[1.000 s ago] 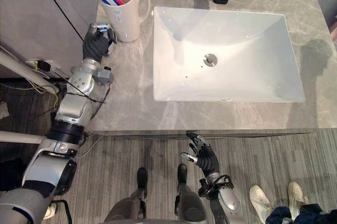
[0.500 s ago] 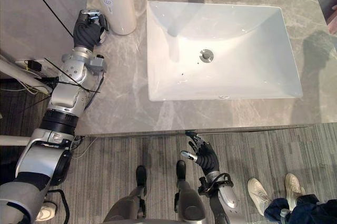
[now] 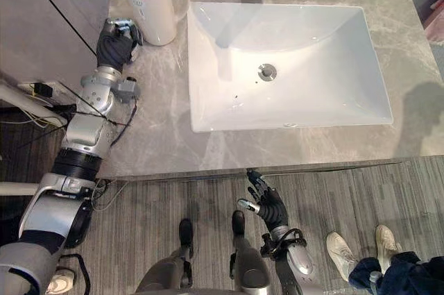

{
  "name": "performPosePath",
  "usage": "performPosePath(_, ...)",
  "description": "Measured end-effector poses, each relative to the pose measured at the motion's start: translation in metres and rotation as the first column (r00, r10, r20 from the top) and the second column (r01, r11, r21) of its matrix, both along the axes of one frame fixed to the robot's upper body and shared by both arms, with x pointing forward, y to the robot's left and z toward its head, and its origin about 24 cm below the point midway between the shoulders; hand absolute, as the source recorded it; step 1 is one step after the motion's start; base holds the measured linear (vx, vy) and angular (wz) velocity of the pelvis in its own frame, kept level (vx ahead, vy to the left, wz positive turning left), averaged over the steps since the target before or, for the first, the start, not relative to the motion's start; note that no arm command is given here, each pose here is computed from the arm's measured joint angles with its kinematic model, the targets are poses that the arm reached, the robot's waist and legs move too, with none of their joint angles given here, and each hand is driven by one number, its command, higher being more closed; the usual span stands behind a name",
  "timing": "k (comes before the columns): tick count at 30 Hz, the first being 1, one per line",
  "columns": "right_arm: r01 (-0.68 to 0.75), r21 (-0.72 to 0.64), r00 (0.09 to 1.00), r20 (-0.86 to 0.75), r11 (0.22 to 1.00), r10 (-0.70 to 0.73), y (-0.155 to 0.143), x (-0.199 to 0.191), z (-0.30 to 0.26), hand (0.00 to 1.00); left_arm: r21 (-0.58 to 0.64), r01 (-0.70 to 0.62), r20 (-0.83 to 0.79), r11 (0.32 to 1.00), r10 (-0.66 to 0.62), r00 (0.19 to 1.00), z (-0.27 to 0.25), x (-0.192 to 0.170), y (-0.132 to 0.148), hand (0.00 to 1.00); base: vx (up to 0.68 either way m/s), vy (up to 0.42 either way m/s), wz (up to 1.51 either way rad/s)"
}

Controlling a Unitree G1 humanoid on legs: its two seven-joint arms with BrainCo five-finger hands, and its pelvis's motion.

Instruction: Organize washtable

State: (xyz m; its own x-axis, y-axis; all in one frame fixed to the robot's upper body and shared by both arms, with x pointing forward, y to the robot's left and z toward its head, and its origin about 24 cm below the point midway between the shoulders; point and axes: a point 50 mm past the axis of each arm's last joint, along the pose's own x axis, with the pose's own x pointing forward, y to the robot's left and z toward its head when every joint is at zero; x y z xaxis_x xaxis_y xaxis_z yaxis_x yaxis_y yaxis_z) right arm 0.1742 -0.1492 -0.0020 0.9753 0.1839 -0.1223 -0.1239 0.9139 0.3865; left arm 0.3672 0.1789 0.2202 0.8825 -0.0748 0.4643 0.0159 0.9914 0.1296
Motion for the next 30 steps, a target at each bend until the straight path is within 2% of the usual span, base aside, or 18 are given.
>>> performPosePath(4, 0.0, 0.001, 1.0, 0.0, 1.0, 0.0, 0.0, 0.0, 0.0, 0.0, -0.001, 0.05, -0.019, 0.999, -0.05, 0.999, -0.015, -0.008, -0.006, 1.0, -0.03, 0.005, 0.04)
performPosePath(13, 0.015, -0.011, 0.999, -0.052, 1.0, -0.016, -0.005, -0.003, -0.011, 0.0, -0.124, 0.058, -0.17, 0.991, -0.079, 0.982, -0.083, -0.033, -0.015, 1.0, -0.02, 0.002, 0.05)
performPosePath(19, 0.131, -0.073, 0.988, -0.076, 0.989, -0.137, -0.029, -0.006, -0.013, 0.0, -0.333, 0.044, -0.262, 0.942, -0.138, 0.955, -0.136, -0.089, -0.022, 1.0, -0.01, 0.003, 0.2)
performPosePath(22, 0.185, -0.1, 0.975, -0.106, 0.978, -0.195, -0.039, -0.016, -0.018, 0.0, -0.431, -0.023, -0.343, 0.902, -0.141, 0.929, -0.167, -0.126, -0.017, 1.0, 0.01, 0.001, 0.28)
performPosePath(27, 0.245, -0.117, 0.95, -0.17, 0.962, -0.262, -0.046, -0.037, -0.029, 0.0, -0.523, -0.116, -0.439, 0.845, -0.15, 0.886, -0.197, -0.163, -0.013, 1.0, 0.0, -0.007, 0.27)
performPosePath(30, 0.281, -0.116, 0.922, -0.241, 0.953, -0.302, -0.047, -0.057, -0.041, 0.0, -0.579, -0.192, -0.524, 0.792, -0.181, 0.833, -0.223, -0.192, -0.015, 1.0, -0.01, -0.015, 0.37)
